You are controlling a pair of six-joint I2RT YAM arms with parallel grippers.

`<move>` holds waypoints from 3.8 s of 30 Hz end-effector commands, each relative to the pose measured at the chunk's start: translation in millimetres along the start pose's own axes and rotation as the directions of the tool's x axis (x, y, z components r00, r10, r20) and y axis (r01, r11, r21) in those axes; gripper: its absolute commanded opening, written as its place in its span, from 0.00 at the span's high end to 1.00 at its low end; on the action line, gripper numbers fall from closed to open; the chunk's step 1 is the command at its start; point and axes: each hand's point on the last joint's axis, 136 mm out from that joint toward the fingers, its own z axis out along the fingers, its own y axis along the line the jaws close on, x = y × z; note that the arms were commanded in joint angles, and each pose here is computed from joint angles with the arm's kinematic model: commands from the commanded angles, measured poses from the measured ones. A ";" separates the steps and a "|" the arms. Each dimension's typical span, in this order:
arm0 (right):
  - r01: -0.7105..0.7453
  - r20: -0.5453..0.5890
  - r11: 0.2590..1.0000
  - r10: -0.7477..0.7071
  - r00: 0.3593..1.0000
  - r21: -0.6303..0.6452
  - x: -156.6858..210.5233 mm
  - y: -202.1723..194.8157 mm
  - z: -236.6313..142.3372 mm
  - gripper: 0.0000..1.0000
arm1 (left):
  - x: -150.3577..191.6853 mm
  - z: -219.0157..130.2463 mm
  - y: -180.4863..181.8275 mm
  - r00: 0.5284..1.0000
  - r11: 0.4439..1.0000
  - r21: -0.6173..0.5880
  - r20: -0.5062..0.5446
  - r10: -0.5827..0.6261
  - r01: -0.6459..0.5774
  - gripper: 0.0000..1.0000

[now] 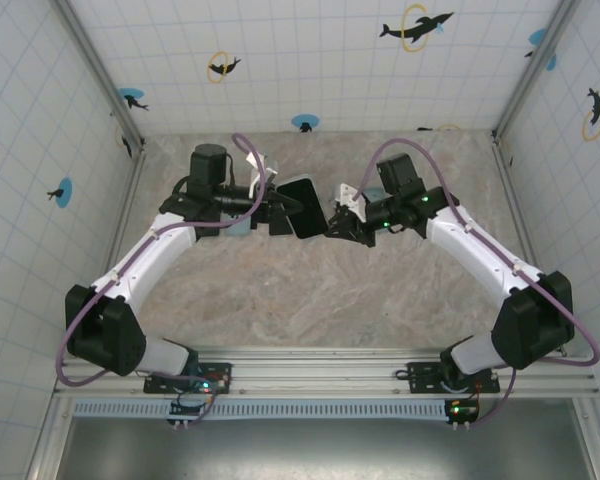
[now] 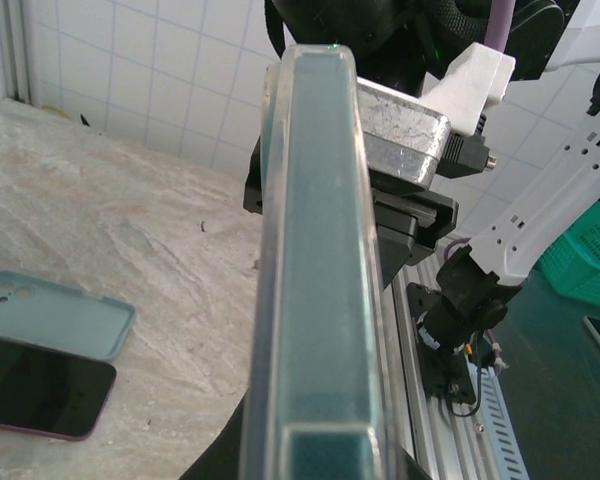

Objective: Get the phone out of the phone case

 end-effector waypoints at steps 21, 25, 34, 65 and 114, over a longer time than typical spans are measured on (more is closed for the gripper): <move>0.094 -0.014 0.994 -0.093 0.996 0.049 -21.2 -13.5 0.8 0.84 | -10.5 -1.7 -23.8 0.999 0.988 0.153 0.034 0.014 -0.019 1.00; 0.100 0.001 0.992 -0.101 0.995 0.072 -28.0 -18.2 1.0 0.87 | -8.5 -0.1 -27.5 1.000 0.984 0.179 0.031 -0.002 -0.003 1.00; 0.179 0.004 0.939 -0.188 0.982 0.293 -45.5 -53.6 -11.9 0.89 | 0.6 5.9 -40.8 0.998 0.964 0.257 0.008 -0.065 0.061 1.00; 0.390 0.070 0.778 -0.482 0.873 0.492 -99.9 -56.5 -30.0 0.87 | -4.5 15.4 -68.0 0.994 0.916 0.386 -0.021 -0.112 0.111 1.00; 0.077 0.111 0.996 -0.082 0.990 0.042 -33.2 26.1 -14.5 0.76 | -22.0 0.1 -40.6 0.995 0.965 0.253 0.045 -0.090 0.076 1.00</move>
